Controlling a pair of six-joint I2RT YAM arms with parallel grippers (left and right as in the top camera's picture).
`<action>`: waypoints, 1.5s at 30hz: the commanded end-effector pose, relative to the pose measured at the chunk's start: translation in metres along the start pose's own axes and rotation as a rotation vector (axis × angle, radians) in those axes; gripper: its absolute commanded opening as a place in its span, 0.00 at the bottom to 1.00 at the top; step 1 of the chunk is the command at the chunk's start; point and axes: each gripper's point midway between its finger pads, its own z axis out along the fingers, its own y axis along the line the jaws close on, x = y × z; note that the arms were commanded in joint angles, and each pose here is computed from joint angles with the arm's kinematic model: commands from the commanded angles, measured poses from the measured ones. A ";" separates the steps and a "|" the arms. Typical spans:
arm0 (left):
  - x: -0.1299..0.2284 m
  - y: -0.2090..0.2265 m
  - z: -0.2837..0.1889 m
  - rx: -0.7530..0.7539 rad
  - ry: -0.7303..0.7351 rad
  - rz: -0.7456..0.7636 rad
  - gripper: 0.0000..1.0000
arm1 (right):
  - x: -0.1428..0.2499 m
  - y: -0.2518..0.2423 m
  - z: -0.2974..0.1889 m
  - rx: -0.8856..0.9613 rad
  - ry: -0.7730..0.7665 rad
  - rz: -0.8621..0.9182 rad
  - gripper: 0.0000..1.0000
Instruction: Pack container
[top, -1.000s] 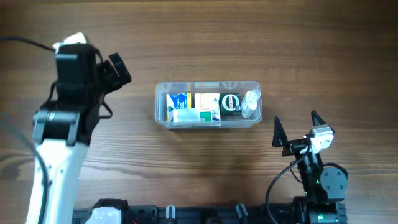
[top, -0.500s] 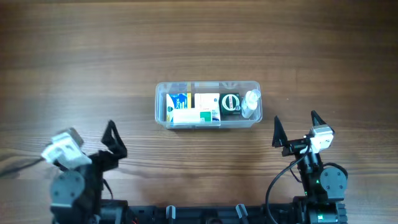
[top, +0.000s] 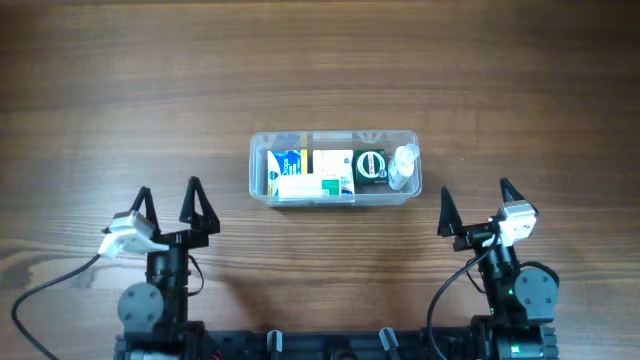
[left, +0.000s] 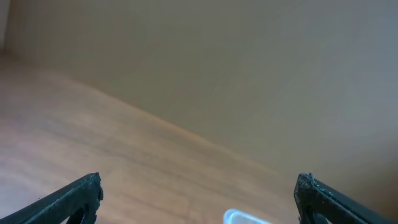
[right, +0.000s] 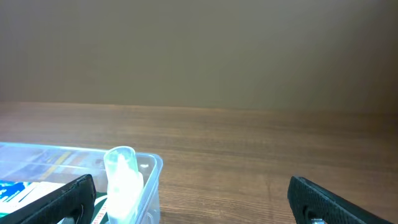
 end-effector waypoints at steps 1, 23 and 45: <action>0.029 0.016 0.001 -0.038 0.074 0.013 1.00 | -0.001 0.005 0.000 -0.025 -0.007 0.010 1.00; 0.054 0.009 0.001 0.049 0.160 0.189 1.00 | -0.001 0.005 0.000 -0.025 -0.007 0.010 1.00; 0.054 0.009 0.001 0.049 0.160 0.189 1.00 | -0.001 0.005 0.000 -0.025 -0.007 0.010 1.00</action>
